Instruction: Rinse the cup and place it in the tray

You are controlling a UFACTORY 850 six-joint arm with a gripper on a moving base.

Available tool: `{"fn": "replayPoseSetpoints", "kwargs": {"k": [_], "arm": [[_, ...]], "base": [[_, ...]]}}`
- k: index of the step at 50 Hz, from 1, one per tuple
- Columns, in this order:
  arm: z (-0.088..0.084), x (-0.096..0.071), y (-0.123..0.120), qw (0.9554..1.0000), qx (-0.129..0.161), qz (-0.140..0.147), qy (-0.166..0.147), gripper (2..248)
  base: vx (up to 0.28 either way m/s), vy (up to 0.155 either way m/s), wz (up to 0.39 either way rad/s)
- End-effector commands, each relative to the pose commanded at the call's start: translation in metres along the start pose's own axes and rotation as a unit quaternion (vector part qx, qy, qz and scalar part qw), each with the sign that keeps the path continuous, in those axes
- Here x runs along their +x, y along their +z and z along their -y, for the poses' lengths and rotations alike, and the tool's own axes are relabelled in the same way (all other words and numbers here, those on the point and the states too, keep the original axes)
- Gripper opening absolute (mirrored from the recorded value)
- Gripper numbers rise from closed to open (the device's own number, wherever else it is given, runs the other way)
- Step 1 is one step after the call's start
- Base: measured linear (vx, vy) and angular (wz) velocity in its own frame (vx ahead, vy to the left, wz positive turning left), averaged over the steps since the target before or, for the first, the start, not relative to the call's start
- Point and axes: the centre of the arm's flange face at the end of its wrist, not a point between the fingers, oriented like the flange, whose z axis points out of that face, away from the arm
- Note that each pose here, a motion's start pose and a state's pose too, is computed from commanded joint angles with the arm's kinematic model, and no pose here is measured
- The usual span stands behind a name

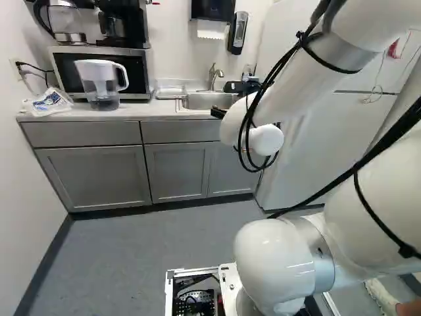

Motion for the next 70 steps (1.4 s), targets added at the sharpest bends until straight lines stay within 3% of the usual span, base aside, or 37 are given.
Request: {"fn": "replayPoseSetpoints", "kwargs": {"k": [70], "arm": [[0.000,0.067,0.033,0.9999,0.000,-0.011,0.000,247]], "base": [[0.000,0.000,0.000]]}}
